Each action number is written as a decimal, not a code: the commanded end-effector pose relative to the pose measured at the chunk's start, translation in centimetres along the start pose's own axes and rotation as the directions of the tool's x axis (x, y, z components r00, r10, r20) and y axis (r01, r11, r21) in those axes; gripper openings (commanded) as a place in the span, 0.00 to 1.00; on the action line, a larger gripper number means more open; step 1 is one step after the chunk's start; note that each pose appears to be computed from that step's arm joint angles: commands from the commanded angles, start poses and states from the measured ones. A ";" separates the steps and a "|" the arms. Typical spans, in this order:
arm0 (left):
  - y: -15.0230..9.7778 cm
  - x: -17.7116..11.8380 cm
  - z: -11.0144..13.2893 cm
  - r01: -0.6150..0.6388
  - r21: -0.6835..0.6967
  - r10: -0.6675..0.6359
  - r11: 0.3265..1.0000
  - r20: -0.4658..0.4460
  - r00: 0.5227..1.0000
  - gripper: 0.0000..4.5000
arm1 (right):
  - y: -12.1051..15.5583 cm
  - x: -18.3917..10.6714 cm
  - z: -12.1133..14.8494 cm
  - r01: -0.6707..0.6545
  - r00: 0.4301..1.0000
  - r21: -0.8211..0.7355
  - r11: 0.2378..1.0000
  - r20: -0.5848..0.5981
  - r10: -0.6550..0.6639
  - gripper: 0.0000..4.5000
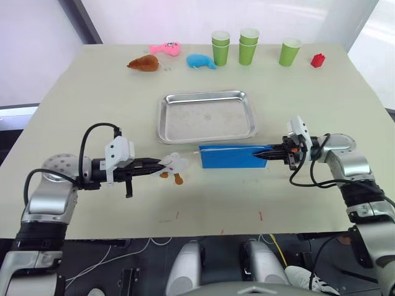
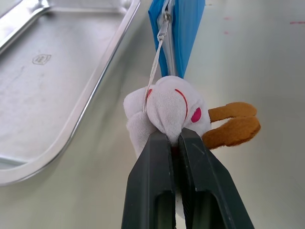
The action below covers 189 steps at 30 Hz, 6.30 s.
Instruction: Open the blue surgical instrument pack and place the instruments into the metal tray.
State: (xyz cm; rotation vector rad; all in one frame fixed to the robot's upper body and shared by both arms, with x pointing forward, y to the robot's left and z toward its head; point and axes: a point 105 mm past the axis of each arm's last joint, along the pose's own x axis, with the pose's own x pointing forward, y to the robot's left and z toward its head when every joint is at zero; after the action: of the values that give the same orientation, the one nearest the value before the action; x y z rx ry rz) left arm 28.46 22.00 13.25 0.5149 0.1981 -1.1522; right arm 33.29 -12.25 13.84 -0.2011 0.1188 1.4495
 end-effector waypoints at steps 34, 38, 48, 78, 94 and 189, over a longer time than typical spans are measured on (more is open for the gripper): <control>2.2 -4.4 -1.6 0.027 0.043 -0.016 0.999 -0.247 0.969 0.00 | 1.0 1.8 3.0 0.016 0.990 -0.138 0.990 0.142 0.004 0.00; 2.0 -5.3 -2.0 0.052 0.020 -0.044 0.998 -0.301 0.953 0.00 | 0.9 2.1 3.1 0.018 0.989 -0.148 0.989 0.151 0.005 0.00; 2.3 -6.2 -1.9 0.022 -0.022 -0.028 1.000 -0.308 0.951 0.80 | 1.3 3.0 2.9 0.004 0.988 -0.153 0.988 0.156 0.021 0.00; 4.2 1.6 4.7 0.009 0.033 -0.014 0.999 0.150 0.989 0.99 | 2.3 3.0 2.4 -0.056 0.987 -0.114 0.992 0.145 0.072 0.00; 2.4 4.8 4.4 0.116 0.002 -0.114 0.993 0.188 0.975 0.99 | 2.7 3.1 2.5 -0.058 0.985 -0.109 0.992 0.153 0.074 0.00; 1.7 10.8 -1.0 0.241 -0.132 -0.240 0.961 0.030 0.970 0.00 | 9.2 0.1 -6.8 -0.130 0.913 0.263 0.956 -0.344 0.219 0.01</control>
State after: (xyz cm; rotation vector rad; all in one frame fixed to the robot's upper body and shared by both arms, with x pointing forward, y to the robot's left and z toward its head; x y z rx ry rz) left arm 35.23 14.53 10.13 0.3619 0.2663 -1.3253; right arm 25.02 -11.83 7.41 -0.2727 0.5701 1.5590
